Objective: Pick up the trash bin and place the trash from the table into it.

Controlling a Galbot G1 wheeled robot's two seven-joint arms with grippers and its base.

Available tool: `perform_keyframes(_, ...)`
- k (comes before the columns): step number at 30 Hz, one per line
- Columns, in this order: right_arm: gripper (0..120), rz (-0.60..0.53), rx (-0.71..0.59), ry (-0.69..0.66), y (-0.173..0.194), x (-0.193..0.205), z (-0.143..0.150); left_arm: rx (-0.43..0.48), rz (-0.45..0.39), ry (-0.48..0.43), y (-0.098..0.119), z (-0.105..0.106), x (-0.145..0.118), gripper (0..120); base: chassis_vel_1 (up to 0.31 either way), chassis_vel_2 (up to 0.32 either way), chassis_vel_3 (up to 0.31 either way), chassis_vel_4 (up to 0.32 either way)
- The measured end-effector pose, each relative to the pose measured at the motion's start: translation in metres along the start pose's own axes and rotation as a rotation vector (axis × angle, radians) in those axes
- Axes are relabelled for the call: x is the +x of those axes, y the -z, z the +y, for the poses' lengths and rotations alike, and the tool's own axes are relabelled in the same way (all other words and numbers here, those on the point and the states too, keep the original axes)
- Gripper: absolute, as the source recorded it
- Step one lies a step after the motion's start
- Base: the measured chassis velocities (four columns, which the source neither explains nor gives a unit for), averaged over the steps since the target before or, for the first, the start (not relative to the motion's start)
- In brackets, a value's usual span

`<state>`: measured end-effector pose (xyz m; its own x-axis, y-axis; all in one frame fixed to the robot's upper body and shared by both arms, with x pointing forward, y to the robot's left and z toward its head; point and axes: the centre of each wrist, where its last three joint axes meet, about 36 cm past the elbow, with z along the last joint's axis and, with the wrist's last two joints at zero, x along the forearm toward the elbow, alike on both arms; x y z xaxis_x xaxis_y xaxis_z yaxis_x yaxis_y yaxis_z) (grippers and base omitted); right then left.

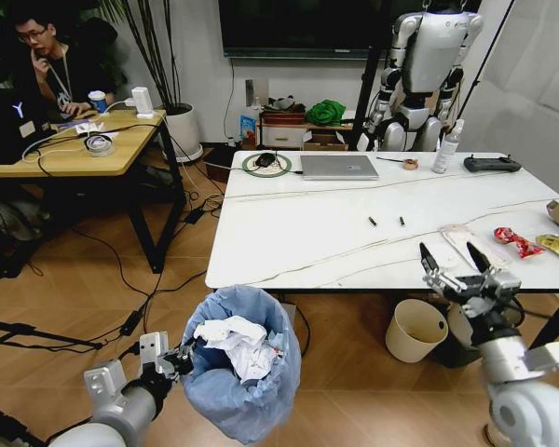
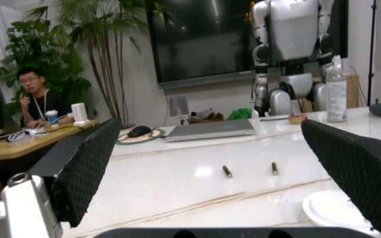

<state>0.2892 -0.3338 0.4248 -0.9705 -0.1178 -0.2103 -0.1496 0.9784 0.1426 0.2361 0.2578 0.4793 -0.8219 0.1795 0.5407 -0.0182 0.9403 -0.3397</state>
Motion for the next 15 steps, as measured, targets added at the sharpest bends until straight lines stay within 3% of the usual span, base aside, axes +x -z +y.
perform_keyframes(15,100,0.016,-0.045,0.000,-0.0086,0.0096,0.0093,-0.006,0.003,0.009,-0.0030,0.0017,0.0071,0,-0.004,-0.004,0.008,0.004)
